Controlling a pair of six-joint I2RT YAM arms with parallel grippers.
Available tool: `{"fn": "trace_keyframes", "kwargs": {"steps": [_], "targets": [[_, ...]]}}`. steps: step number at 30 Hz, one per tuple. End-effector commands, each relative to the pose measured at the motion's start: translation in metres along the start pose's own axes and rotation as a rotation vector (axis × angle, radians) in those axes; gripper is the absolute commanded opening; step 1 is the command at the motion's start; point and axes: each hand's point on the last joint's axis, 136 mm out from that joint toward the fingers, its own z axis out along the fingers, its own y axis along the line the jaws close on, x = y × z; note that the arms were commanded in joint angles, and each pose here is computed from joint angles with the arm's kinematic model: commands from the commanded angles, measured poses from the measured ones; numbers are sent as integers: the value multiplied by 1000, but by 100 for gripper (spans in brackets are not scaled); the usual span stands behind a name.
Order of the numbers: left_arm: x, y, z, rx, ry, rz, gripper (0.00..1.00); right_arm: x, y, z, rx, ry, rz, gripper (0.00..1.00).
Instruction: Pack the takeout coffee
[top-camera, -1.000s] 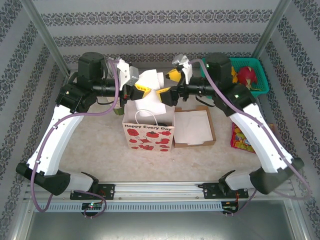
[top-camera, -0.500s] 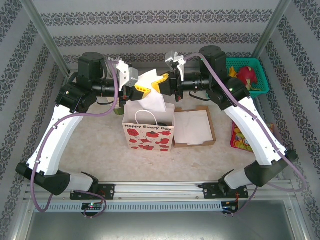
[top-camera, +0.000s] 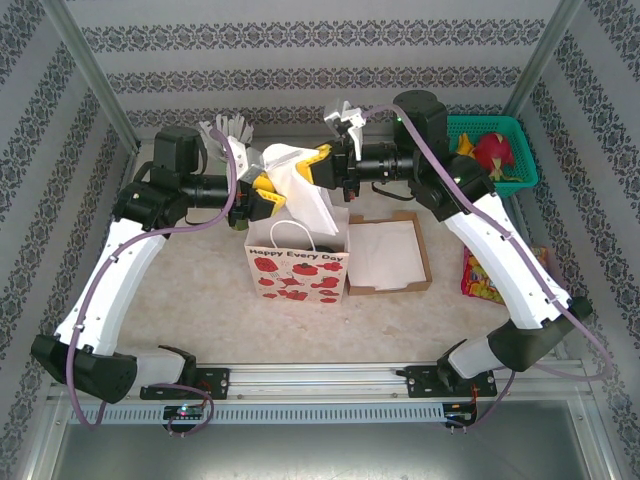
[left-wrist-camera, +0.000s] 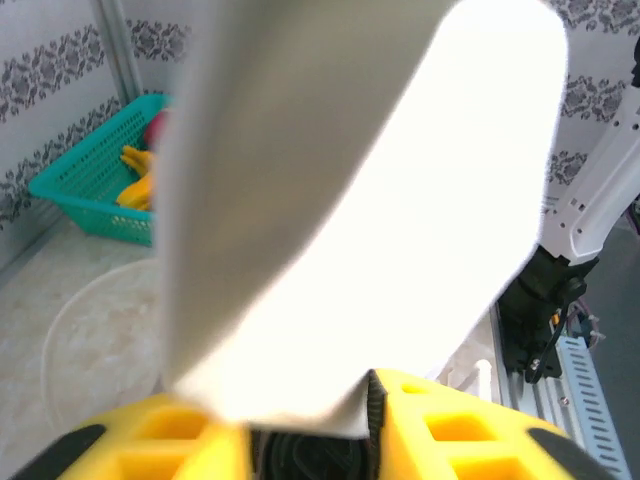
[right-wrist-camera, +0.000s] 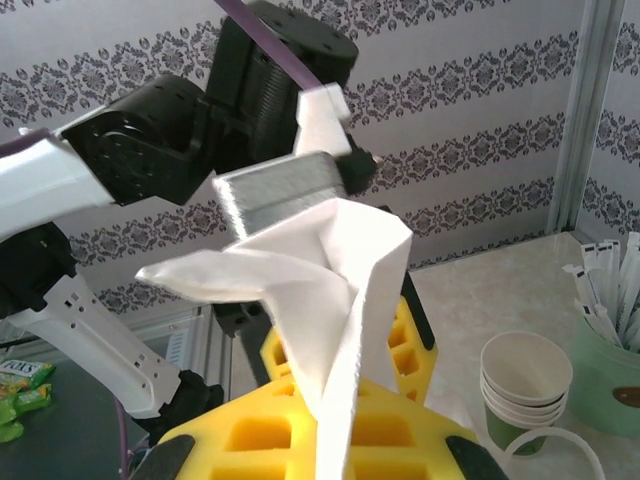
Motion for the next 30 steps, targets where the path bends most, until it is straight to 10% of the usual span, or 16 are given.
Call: {"fn": "trace_keyframes", "kwargs": {"steps": [1,17,30], "targets": [[-4,-7,-5,7,-32,11,23,-9,-1,11,11,-27,-41,0],[19,37,-89,-683,-148,-198,98,43,-46,64,117,22,-22,0],[96,73,-164,-1260,-173,-833,100,73,-53,90,152,-35,38,0]]}}
